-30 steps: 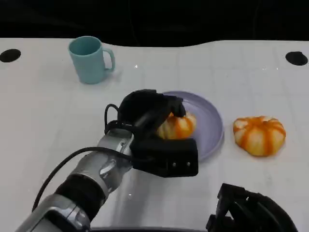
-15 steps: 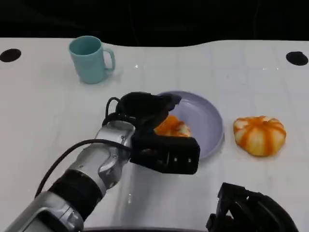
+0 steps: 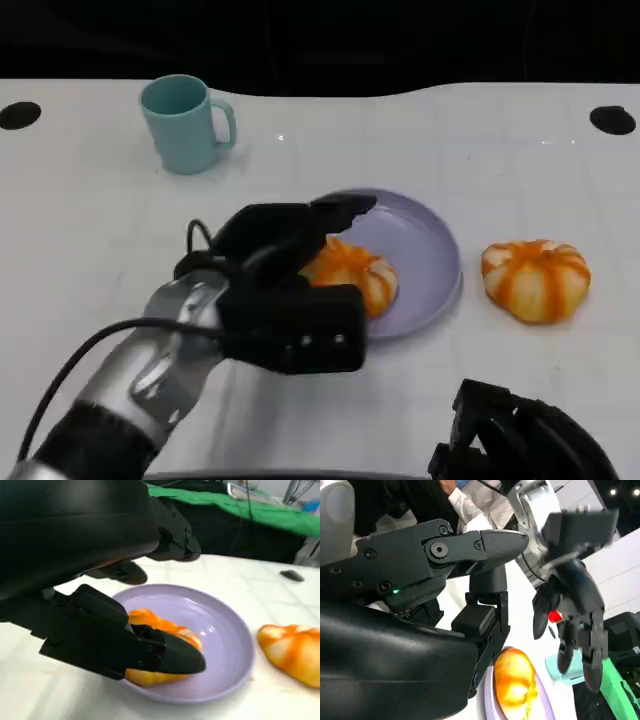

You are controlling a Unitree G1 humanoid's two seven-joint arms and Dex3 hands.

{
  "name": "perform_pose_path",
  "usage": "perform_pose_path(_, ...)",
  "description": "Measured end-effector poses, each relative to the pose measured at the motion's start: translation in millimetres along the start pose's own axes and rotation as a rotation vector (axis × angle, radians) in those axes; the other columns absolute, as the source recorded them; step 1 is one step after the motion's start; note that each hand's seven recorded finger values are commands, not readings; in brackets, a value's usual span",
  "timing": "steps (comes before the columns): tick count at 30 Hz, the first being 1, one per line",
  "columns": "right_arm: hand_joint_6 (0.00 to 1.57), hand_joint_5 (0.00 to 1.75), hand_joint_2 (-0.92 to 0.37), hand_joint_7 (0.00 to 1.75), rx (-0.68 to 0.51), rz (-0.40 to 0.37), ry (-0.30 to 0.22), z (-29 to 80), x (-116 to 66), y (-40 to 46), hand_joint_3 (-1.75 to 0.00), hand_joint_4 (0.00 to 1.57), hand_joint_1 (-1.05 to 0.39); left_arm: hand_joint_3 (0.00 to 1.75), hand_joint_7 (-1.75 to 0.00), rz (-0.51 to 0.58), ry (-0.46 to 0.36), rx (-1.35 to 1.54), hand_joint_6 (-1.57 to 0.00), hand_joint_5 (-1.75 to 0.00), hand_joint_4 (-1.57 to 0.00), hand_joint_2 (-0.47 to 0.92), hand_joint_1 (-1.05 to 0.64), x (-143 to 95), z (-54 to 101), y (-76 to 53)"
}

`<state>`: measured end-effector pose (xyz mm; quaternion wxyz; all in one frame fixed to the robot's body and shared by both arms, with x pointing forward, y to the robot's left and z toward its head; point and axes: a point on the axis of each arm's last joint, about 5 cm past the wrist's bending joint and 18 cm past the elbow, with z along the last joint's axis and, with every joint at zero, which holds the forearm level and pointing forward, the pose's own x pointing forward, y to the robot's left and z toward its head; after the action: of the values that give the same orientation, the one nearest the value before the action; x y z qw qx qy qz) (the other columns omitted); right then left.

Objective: Grasp the bread from the table and place it into the plate.

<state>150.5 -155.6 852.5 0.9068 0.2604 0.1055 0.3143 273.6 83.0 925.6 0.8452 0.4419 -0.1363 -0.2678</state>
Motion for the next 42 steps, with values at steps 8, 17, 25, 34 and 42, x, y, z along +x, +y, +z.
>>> perform_pose_path(8, 0.77, 1.59, -0.92, 1.35, 0.002, -0.007, -0.001, 1.0, -1.1, -0.4, -0.22, 0.86, -0.7, 0.19, -0.98, 0.137, -0.091, -0.413, -0.47, -1.49, -0.54, 0.92, -0.42, -33, -17.3, -8.5)
perform_pose_path(17, 0.78, 1.59, -0.92, 1.36, 0.004, -0.009, 0.0, 1.4, -0.6, -0.5, -0.22, 0.86, -0.71, 0.22, -1.62, 0.177, -0.178, -0.797, -0.46, -1.75, -0.59, 0.92, -0.59, -64, -20.5, -19.0)
perform_pose_path(25, 0.78, 1.59, -0.92, 1.38, 0.004, -0.008, 0.002, 0.9, -1.5, 0.3, -0.23, 0.87, -0.71, 0.2, -1.74, 0.166, -0.127, -1.048, -0.52, -1.75, -0.72, 0.92, -0.68, -99, -14.6, -37.6)
perform_pose_path(34, 0.78, 1.6, -0.92, 1.36, -0.003, -0.006, -0.001, 2.6, -2.1, 0.9, -0.23, 0.86, -0.71, 0.23, -1.75, 0.139, -0.05, -1.248, -0.53, -1.75, -0.74, 0.92, -0.63, -126, -15.0, -59.9)
perform_pose_path(42, 0.78, 1.61, -0.92, 1.35, -0.013, -0.015, 0.002, 4.4, -4.4, -1.5, -0.22, 0.87, -0.71, 0.2, -1.75, 0.142, -0.088, -1.388, -0.54, -1.75, -0.79, 0.92, -0.55, -129, -13.9, -69.3)
